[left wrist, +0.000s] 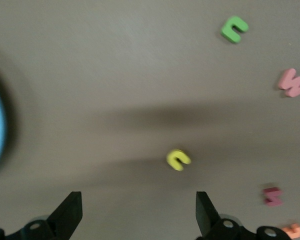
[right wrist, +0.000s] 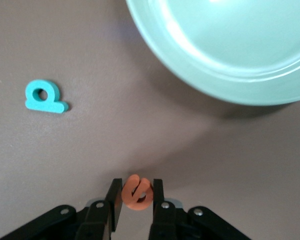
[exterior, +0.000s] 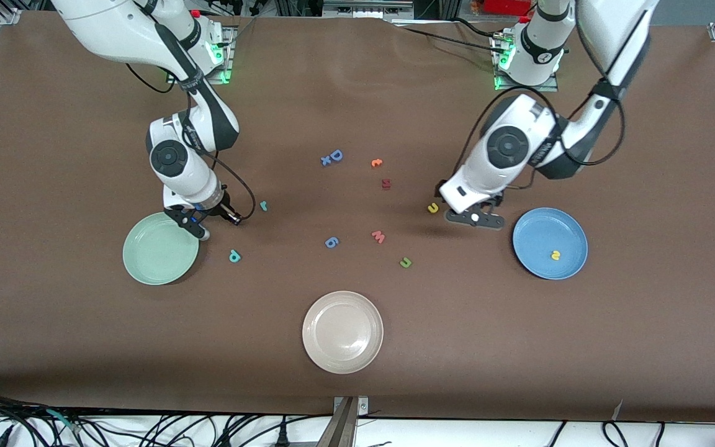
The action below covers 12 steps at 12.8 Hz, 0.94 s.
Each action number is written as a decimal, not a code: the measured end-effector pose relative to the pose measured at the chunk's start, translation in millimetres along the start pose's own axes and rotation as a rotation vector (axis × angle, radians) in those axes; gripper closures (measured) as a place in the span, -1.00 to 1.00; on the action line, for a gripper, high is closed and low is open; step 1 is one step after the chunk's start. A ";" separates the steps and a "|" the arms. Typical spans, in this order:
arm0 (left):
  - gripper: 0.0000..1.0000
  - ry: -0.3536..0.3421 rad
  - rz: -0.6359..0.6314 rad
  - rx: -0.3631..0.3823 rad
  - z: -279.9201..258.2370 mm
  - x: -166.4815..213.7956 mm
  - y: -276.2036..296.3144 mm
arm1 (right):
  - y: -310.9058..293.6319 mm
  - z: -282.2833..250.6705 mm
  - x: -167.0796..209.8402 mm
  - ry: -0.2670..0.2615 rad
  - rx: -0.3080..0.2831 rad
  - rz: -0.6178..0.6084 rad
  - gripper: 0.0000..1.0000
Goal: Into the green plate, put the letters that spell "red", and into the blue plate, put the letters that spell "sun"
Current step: 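Place the 6 on the green plate while the left gripper grasps the u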
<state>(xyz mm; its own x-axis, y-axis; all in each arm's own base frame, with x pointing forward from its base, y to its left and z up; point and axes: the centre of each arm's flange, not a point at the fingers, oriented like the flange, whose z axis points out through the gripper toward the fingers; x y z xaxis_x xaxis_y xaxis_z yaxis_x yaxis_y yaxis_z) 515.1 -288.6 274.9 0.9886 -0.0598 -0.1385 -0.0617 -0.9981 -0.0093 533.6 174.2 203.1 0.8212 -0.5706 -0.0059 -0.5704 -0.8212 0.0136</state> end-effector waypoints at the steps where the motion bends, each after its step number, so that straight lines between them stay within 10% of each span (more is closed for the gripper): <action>1: -1.00 -0.002 -0.054 -0.009 7.9 -4.6 14.0 | 0.5 -18.0 7.8 -0.004 -0.017 -0.011 0.44; 12: -0.75 0.058 -0.430 0.013 101.9 -8.8 46.3 | 89.3 -61.5 109.6 -0.019 -0.033 -0.265 0.31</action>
<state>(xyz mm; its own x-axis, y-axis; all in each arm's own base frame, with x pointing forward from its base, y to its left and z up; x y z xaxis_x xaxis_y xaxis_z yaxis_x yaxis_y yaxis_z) 489.6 -332.5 174.8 0.9307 0.3603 -0.0636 0.3563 -0.9320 -0.0667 573.5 38.8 265.2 0.9414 -0.3358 -0.0324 -0.3344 -0.9415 0.0417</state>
